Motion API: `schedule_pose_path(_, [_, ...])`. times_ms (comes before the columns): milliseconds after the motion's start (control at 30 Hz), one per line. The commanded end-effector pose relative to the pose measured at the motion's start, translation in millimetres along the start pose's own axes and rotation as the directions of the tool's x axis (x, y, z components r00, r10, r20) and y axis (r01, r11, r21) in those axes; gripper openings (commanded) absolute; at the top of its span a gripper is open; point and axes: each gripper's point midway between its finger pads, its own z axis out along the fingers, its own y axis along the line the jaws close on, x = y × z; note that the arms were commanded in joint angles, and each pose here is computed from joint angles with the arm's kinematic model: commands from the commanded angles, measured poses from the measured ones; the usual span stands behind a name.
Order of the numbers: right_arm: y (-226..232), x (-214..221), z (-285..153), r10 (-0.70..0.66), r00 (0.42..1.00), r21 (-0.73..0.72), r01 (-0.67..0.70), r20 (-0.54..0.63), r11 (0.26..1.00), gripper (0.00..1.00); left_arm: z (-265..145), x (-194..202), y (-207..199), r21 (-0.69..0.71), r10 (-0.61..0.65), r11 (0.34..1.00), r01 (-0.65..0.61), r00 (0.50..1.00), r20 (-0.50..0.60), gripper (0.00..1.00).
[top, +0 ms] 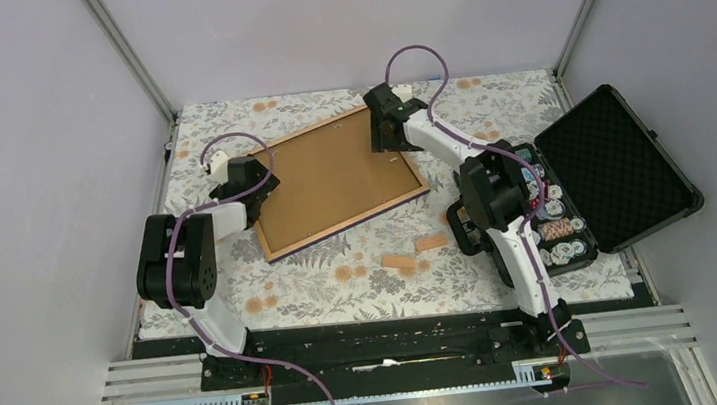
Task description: Put the photo into the frame
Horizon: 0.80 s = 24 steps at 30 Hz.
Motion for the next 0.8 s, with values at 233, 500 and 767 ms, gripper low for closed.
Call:
schedule_pose_path(233, [-1.5, 22.3, 22.4, -0.024, 0.991, -0.070, 0.015, -0.129, 0.997, 0.71, -4.1, -22.1, -22.4, 0.072, -0.034, 0.997, 0.030, 0.998, 0.060, 0.98])
schedule_pose_path(500, [1.8, 27.3, 23.3, -0.046, 0.987, -0.089, 0.033, -0.154, 0.995, 0.65, -3.6, -21.2, -22.6, 0.072, -0.031, 0.997, 0.027, 0.998, 0.056, 0.98])
schedule_pose_path(767, [3.0, 24.0, 11.0, -0.068, 0.985, -0.128, 0.049, -0.155, 0.991, 0.38, -3.4, -20.8, -23.0, 0.074, -0.030, 0.997, 0.026, 0.998, 0.054, 0.98])
